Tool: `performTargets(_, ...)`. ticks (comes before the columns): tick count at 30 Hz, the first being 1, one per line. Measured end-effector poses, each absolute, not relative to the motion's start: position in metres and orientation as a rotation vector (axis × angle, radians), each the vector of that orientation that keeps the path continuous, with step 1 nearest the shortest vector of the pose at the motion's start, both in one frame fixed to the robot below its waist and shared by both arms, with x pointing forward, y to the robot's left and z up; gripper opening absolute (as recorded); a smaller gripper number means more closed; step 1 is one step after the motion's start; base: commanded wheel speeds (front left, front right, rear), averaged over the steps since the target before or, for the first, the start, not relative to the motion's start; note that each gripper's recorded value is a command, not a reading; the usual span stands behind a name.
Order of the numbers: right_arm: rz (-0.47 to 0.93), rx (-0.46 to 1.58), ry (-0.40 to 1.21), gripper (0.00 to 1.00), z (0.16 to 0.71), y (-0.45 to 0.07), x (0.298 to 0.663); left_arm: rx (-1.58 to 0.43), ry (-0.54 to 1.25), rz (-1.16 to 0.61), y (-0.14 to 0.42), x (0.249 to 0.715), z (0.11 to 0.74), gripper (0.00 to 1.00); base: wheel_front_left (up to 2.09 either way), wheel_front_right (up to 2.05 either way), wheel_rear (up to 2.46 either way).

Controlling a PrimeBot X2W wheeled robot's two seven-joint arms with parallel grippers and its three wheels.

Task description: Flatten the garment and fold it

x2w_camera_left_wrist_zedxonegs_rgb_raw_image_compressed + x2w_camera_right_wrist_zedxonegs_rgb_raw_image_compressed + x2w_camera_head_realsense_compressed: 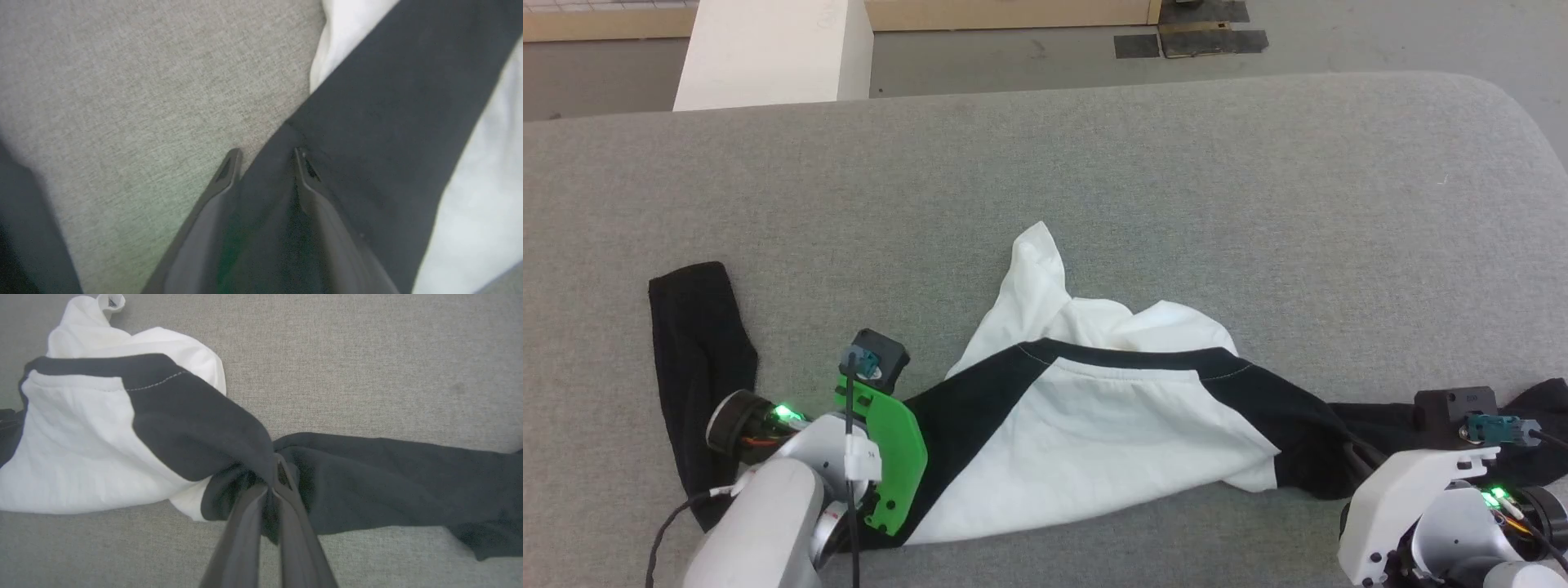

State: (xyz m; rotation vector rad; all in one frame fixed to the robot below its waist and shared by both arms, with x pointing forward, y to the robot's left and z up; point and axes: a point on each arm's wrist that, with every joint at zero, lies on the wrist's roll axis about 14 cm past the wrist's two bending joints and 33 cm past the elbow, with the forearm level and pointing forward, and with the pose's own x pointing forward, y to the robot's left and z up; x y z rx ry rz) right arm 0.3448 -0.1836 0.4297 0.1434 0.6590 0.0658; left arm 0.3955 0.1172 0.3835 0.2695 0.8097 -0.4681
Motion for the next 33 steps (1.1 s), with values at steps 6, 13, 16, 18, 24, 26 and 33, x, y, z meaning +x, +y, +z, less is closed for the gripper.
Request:
performTargets(6,0.082,0.152,0.628,0.00,0.438,-0.179,0.345,0.210,0.670,-0.485,0.110,0.396,0.406,0.00,0.00,0.00,0.00)
performTargets(13,0.092,0.128,0.518,0.00,0.468,-0.178,0.351,0.130,0.378,-0.471,0.110,0.409,0.475,0.00,0.00,0.00,0.00)
performTargets(16,0.115,0.075,0.442,0.00,0.495,-0.176,0.363,0.092,0.224,-0.465,0.112,0.418,0.520,0.00,0.00,0.00,0.00)
performTargets(18,0.132,0.018,0.392,0.00,0.514,-0.178,0.374,0.115,0.150,-0.461,0.117,0.425,0.545,0.00,0.00,0.00,0.00)
performTargets(24,0.209,-0.178,0.248,0.00,0.582,-0.176,0.425,0.183,-0.046,-0.441,0.131,0.462,0.619,0.00,0.00,0.00,0.00)
performTargets(26,0.240,-0.229,0.201,0.00,0.606,-0.170,0.446,0.202,-0.104,-0.421,0.138,0.479,0.643,0.00,0.00,0.00,0.00)
performTargets(33,0.264,-0.369,0.099,0.00,0.662,-0.160,0.529,0.213,-0.276,-0.345,0.154,0.548,0.709,0.00,0.00,0.00,0.00)
